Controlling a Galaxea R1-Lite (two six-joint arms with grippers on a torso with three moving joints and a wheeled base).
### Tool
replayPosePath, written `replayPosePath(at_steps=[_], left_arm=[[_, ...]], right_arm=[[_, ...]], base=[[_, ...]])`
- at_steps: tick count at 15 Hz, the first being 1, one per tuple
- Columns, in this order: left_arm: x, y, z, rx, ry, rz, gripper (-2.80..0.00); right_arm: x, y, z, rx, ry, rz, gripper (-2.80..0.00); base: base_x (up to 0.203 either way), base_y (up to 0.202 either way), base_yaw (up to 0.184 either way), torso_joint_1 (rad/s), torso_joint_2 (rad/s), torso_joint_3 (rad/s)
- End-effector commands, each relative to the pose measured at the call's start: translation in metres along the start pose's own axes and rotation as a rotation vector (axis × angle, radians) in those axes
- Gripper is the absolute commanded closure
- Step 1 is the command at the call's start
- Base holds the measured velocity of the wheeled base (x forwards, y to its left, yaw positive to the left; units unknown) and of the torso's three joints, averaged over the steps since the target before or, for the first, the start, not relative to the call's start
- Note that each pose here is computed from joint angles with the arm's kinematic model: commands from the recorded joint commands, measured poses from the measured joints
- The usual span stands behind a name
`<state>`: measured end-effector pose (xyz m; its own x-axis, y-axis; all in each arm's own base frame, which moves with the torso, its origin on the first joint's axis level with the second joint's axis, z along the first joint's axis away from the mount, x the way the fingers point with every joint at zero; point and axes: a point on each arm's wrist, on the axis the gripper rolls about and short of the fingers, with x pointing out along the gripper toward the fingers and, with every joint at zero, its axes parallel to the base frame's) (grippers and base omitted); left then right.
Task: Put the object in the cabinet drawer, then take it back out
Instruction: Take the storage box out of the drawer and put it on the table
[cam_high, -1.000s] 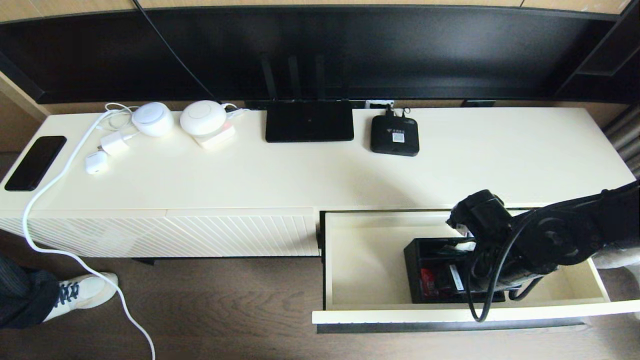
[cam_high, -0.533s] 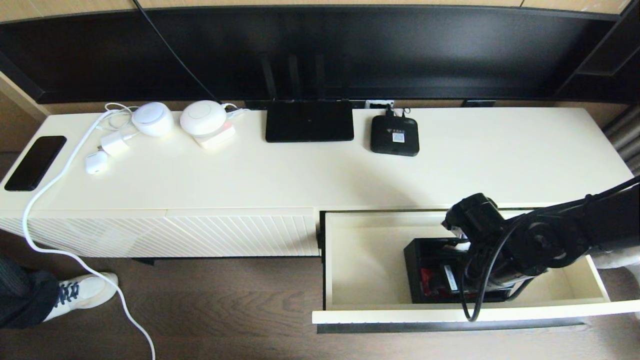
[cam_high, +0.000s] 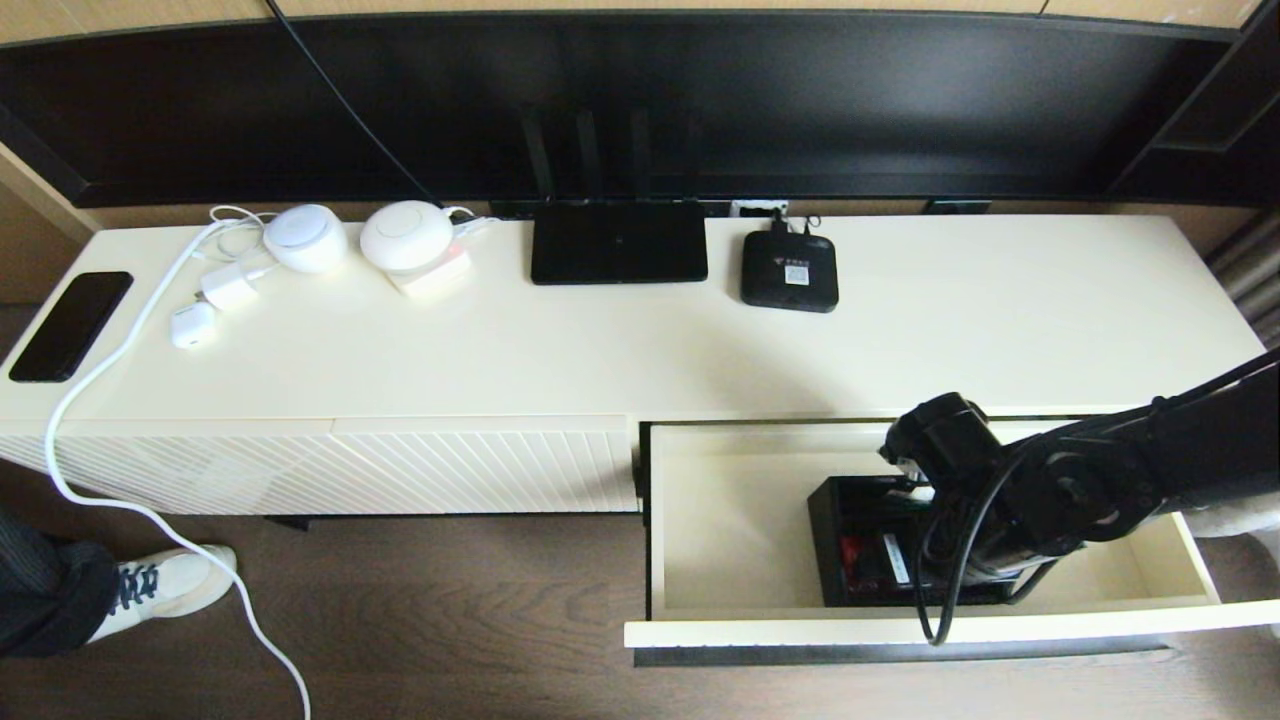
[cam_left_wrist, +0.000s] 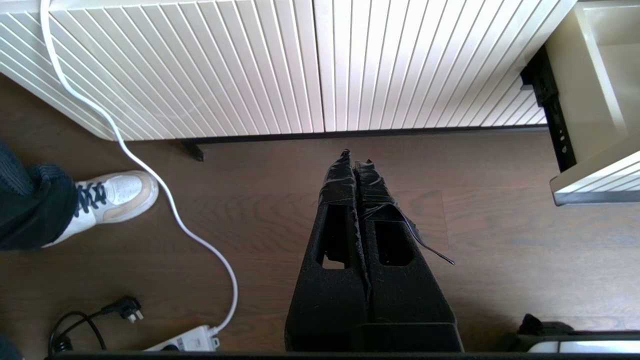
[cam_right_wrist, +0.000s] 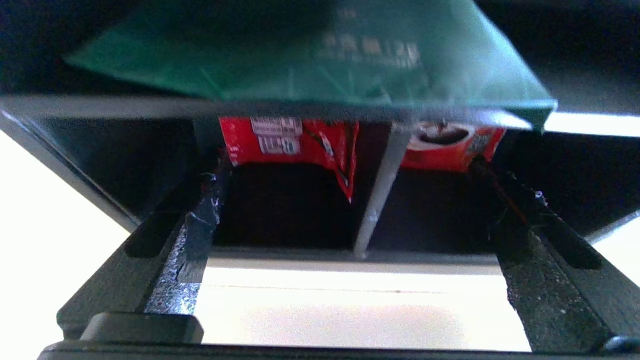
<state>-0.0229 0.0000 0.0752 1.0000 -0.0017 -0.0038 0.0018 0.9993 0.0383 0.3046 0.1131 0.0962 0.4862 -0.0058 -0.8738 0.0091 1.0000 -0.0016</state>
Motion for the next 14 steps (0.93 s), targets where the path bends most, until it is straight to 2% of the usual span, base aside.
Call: replayPosePath(at_steps=[1, 12, 13, 14], left_arm=[[0.0001, 0.0000, 0.0002, 0.000, 0.001, 0.000, 0.00], [0.0002, 0.0000, -0.0002, 0.000, 0.002, 0.000, 0.00], [0.0001, 0.0000, 0.0002, 0.000, 0.001, 0.000, 0.00], [0.0002, 0.0000, -0.0002, 0.000, 0.002, 0.000, 0.00]], right_arm=[[0.0022, 0.0004, -0.0003, 0.003, 0.002, -0.002, -2.80], [0.0045, 0.0000, -0.0038, -0.002, 0.015, -0.006, -2.80], [0.0049, -0.0008, -0.0051, -0.002, 0.017, -0.009, 0.00], [0.0054, -0.0006, -0.0049, -0.001, 0.006, -0.005, 0.00]], base=[[0.000, 0.000, 0.000, 0.000, 0.00, 0.000], [0.000, 0.000, 0.000, 0.000, 0.00, 0.000], [0.000, 0.000, 0.000, 0.000, 0.00, 0.000], [0.000, 0.000, 0.000, 0.000, 0.00, 0.000]])
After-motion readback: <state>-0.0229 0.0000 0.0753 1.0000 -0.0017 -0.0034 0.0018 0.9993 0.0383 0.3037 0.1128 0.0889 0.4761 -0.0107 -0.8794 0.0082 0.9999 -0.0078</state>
